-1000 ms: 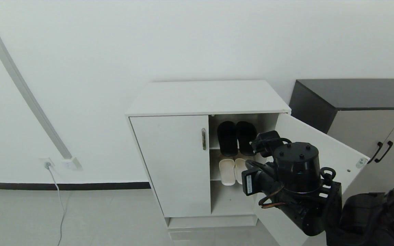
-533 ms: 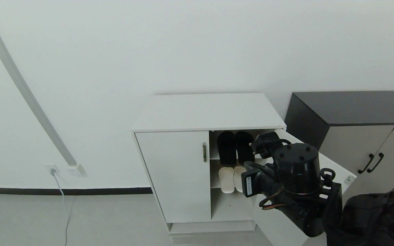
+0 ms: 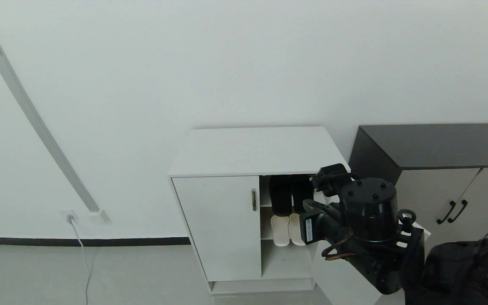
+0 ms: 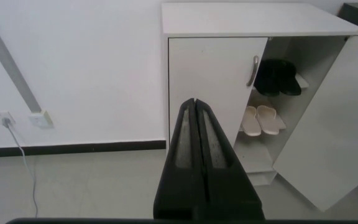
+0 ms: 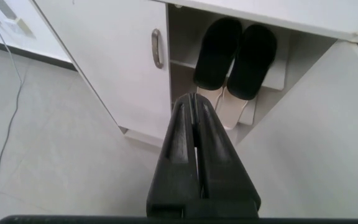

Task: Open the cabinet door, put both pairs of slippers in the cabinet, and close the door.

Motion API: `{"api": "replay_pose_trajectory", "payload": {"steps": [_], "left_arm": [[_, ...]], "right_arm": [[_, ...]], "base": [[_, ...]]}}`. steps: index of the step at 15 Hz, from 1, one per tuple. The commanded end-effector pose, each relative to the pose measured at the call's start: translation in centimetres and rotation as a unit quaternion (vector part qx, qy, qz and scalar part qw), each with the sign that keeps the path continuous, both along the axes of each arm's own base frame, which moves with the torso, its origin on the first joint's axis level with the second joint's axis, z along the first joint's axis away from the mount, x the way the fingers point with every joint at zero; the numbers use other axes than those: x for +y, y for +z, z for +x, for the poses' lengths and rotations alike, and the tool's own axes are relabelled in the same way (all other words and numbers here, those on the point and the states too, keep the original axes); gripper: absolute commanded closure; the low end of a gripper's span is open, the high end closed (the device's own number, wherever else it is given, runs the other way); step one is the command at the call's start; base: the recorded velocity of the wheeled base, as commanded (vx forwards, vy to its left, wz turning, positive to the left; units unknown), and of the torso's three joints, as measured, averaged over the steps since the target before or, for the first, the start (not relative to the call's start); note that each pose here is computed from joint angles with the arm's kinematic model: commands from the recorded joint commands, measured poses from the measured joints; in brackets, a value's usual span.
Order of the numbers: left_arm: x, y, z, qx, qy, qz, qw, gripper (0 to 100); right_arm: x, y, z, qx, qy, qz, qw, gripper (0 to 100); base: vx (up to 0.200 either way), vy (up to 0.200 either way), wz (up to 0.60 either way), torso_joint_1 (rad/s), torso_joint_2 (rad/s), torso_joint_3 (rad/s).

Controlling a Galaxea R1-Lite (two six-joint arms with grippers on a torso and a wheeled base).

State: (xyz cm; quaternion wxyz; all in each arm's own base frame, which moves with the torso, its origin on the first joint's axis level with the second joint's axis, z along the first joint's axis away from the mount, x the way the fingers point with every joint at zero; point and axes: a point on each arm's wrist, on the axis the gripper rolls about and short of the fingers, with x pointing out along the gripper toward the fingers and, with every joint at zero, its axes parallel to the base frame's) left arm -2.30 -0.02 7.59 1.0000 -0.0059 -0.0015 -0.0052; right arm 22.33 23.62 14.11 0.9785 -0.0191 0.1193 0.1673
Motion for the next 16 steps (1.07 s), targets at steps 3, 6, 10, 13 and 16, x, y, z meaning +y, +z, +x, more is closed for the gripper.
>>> {"api": "replay_pose_trajectory", "payload": {"steps": [3, 6, 10, 13, 16], "left_arm": [[0.00, 0.00, 0.01, 0.001, 0.000, 0.000, 1.0000, 100], [0.00, 0.00, 0.01, 0.001, 0.001, 0.000, 1.0000, 100], [0.00, -0.04, 0.02, 0.001, 0.000, 0.000, 1.0000, 100], [0.00, 0.00, 0.01, 0.001, 0.000, 0.000, 1.0000, 100], [0.00, 0.00, 0.01, 0.001, 0.001, -0.001, 1.0000, 100]], "right_arm": [[-0.03, -0.17, -0.06, 0.002, 0.000, -0.003, 1.000, 100], [-0.05, -0.21, -0.07, 0.003, 0.000, -0.003, 1.000, 100], [-0.08, -0.19, -0.03, 0.002, 0.000, -0.002, 1.000, 100], [-0.27, -0.25, 0.26, 0.003, -0.005, -0.004, 1.000, 100], [-0.29, -0.29, 0.25, 0.003, -0.005, -0.004, 1.000, 100]], "base": [[0.000, 0.000, -0.20, 0.038, -0.07, -0.030], [0.000, 0.000, -0.60, 0.004, 0.00, -0.001], [0.000, 0.000, -0.60, 0.002, 0.00, 0.000], [0.000, 0.000, 0.00, 0.000, 0.00, 0.000], [0.000, 0.000, 0.00, 0.000, 0.00, 0.000]]}}
